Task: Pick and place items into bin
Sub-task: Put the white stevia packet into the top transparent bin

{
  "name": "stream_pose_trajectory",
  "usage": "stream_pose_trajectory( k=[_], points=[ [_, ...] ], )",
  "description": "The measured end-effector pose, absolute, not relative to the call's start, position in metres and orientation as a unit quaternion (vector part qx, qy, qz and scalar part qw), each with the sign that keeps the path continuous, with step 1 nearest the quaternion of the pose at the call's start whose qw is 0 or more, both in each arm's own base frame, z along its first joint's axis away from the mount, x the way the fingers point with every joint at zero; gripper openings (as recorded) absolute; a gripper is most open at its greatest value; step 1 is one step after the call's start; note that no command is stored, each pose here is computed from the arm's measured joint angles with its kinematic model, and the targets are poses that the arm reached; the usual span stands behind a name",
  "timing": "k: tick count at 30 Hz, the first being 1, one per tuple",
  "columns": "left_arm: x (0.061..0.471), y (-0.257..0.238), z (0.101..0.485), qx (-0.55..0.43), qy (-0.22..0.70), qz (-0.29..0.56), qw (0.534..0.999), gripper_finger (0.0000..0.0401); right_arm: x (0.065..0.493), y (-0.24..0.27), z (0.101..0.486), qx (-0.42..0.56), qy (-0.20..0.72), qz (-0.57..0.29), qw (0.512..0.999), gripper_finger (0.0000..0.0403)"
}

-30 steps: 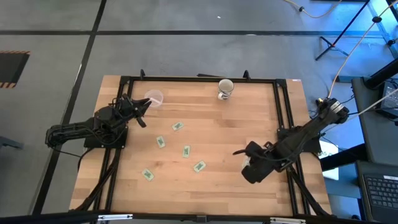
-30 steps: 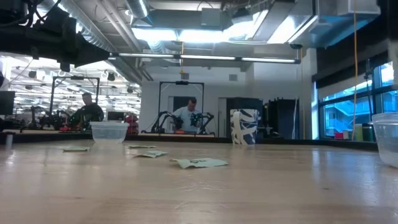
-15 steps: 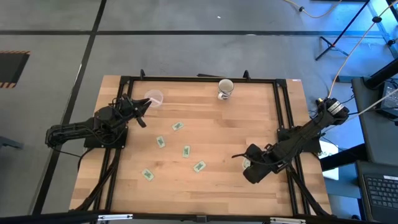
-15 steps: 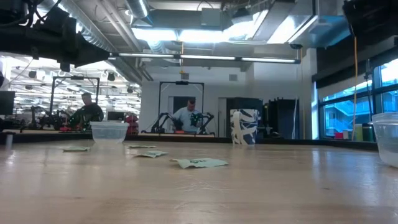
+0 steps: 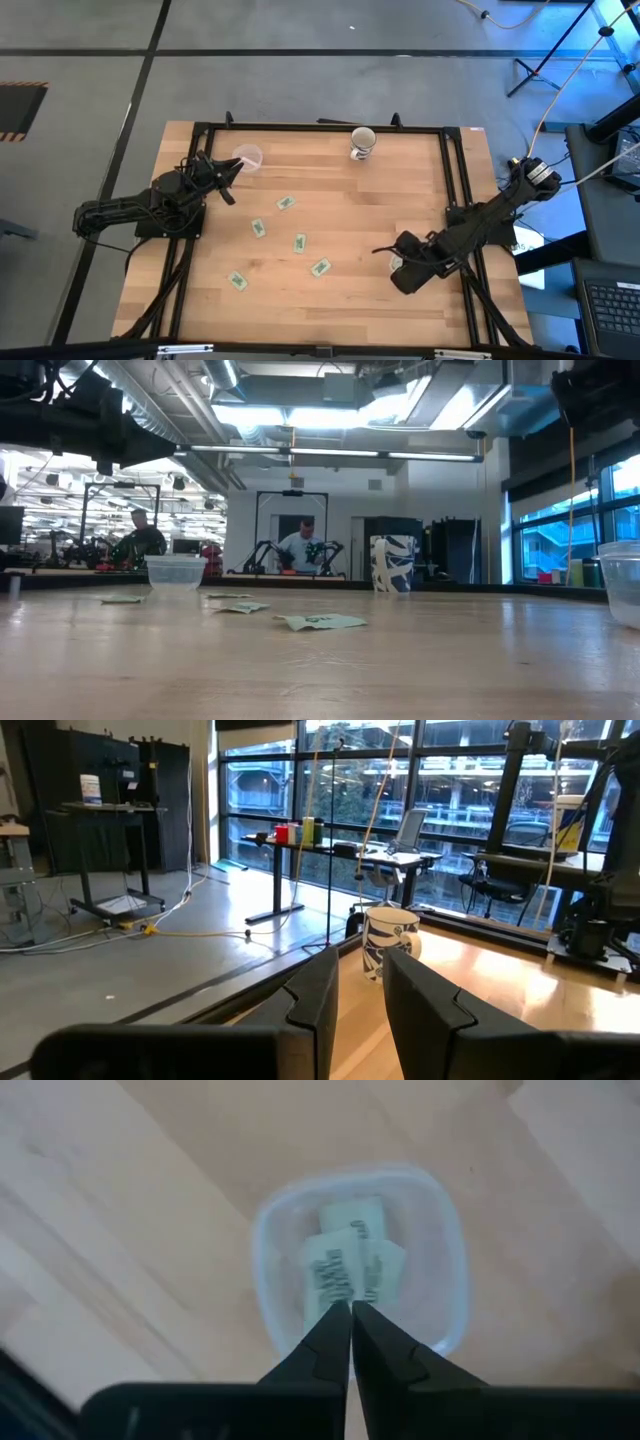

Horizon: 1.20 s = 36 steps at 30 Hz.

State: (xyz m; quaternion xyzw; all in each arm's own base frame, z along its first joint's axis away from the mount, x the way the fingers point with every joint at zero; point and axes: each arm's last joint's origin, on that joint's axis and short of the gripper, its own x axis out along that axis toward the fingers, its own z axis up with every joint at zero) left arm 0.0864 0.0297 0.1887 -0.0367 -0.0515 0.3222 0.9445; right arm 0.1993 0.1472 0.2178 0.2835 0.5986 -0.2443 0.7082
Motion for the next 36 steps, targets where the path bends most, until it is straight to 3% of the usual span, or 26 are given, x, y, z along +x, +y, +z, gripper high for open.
stream_pose_trajectory(
  k=[9,19,23,31,36],
  points=[
    [0.086,0.030,0.189,-0.037,-0.052,0.322,0.945,0.0077,0.220,0.130,0.232,0.282,0.587,-0.222,0.726,0.0043],
    [0.086,0.030,0.189,-0.037,-0.052,0.322,0.945,0.0077,0.248,0.093,0.259,0.145,0.554,-0.182,0.800,0.0193],
    [0.086,0.030,0.189,-0.038,-0.052,0.322,0.945,0.0077,0.245,0.076,0.274,0.084,0.518,-0.184,0.831,0.0233],
    [0.087,0.030,0.189,-0.055,-0.058,0.318,0.945,0.0077,0.214,0.042,0.302,0.079,0.403,-0.156,0.899,0.0248],
    [0.087,0.030,0.189,-0.074,-0.064,0.316,0.944,0.0078,0.201,0.033,0.285,0.063,0.298,-0.122,0.944,0.0247]
  ],
)
